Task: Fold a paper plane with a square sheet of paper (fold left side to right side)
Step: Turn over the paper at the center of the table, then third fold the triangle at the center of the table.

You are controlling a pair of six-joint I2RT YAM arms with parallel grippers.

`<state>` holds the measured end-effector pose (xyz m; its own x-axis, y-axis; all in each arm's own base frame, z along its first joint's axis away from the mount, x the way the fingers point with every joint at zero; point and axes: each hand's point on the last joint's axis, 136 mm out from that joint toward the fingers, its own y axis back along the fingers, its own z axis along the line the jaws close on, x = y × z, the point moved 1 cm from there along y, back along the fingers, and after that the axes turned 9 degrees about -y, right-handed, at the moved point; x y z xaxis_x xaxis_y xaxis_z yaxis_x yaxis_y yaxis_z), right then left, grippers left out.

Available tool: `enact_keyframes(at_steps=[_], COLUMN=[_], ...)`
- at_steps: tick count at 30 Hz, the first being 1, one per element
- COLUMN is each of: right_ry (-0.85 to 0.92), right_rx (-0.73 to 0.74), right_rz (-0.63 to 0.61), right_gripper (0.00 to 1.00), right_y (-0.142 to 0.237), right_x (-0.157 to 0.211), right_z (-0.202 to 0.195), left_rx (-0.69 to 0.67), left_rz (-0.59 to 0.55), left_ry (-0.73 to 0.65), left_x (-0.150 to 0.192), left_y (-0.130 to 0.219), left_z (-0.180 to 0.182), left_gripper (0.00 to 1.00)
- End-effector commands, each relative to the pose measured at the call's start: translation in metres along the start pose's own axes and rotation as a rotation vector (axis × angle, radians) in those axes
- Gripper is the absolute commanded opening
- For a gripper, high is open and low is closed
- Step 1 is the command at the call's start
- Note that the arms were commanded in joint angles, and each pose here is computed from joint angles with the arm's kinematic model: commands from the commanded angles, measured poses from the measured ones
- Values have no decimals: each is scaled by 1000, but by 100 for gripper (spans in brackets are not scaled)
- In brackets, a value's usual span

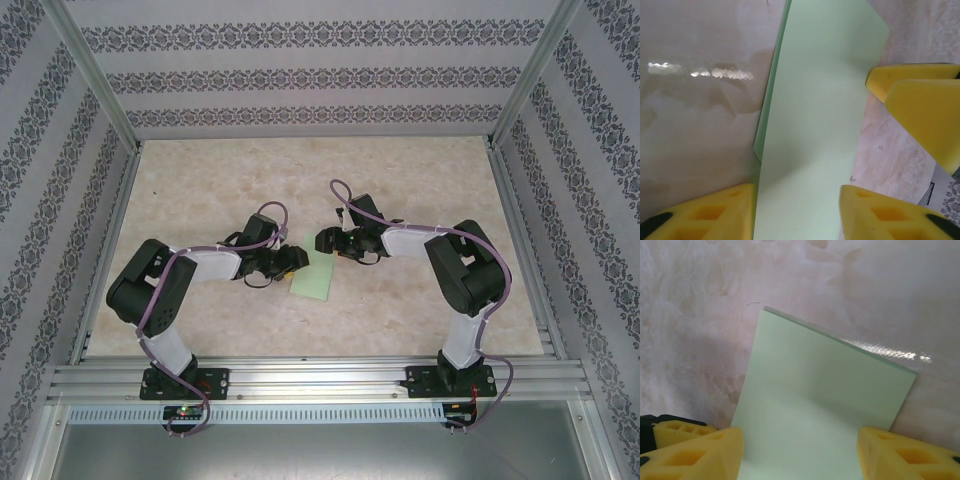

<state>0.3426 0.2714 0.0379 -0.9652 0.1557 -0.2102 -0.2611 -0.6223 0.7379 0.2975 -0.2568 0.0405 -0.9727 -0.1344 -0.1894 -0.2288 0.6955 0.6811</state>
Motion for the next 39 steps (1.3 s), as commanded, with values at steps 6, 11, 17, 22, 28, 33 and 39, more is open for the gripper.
enact_keyframes(at_steps=[6,11,17,22,28,33,39], right_ry=[12,54,63,56,60,110,263], right_rx=[42,19,5,3,-1,-20,-17], right_rz=[20,-23,-18,-7,-11,-64,-215], right_gripper=[63,65,66,66,66,69,76], right_y=[-5,8,11,5,6,21,65], right_x=[5,-4,-5,-1,-2,-10,-9], right_z=[-11,-1,3,0,1,12,25], left_rx=[46,38,7,12,16,-8,-15], left_rz=[-23,-24,-28,-30,-30,-22,-25], left_ry=[-37,-40,-42,-46,-50,-43,-7], left_x=[-7,-4,1,2,2,5,7], left_y=[1,6,10,11,12,12,11], left_z=[-17,-18,-13,-14,-16,-10,-10], left_gripper=[25,17,29,30,18,9,4])
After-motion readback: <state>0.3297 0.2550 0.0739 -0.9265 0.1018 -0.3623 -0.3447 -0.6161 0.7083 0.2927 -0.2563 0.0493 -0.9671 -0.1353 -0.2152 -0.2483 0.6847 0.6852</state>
